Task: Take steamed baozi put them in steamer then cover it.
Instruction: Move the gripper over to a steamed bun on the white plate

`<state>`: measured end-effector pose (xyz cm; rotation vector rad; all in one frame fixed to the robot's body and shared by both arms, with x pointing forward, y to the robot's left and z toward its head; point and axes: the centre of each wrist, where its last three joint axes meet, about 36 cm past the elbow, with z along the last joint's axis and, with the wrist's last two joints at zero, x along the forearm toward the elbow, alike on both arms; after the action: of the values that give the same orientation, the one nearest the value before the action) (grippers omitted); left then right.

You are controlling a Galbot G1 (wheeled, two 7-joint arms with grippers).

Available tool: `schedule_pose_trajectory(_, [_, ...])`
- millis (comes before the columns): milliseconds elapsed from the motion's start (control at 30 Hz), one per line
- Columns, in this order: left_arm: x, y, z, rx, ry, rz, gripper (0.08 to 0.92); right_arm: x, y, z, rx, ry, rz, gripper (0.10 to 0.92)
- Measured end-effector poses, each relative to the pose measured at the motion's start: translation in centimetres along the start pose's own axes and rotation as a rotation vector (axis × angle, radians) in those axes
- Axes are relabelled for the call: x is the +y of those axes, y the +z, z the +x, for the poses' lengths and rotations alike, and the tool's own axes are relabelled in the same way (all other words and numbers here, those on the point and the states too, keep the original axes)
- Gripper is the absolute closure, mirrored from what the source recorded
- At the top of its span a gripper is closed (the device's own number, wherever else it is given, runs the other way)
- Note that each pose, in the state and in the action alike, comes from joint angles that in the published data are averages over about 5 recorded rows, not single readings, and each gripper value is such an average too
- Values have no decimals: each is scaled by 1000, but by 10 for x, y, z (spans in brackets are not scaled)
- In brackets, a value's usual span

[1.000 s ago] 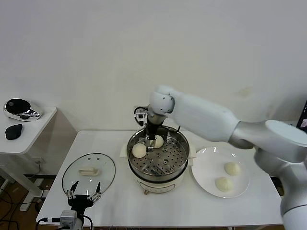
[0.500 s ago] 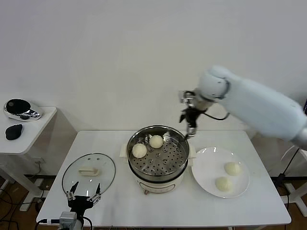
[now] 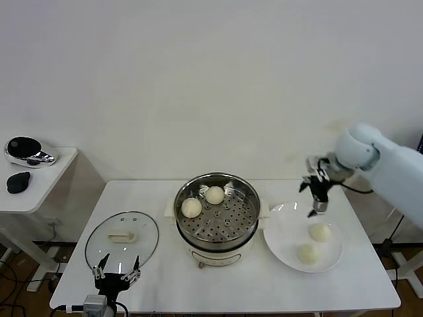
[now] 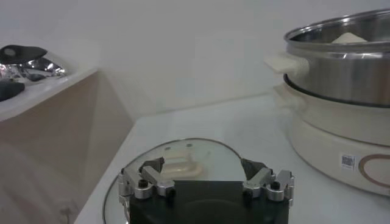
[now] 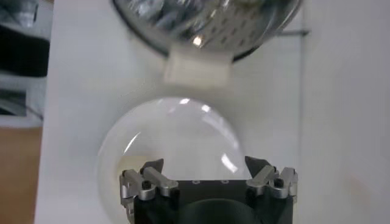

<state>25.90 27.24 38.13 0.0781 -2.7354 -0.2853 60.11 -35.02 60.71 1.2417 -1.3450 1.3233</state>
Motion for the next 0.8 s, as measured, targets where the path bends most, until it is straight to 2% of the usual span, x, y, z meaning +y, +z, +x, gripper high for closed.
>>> schedule_pose_trajectory(367, [-3,3,0,9,-3,-5,177,23,16,-55,41,-75,-11,200])
schedule_pose_trajectory(800, [-2,7,-1,23,-6,-8,177,24,9,-94,42,-110,-15,200])
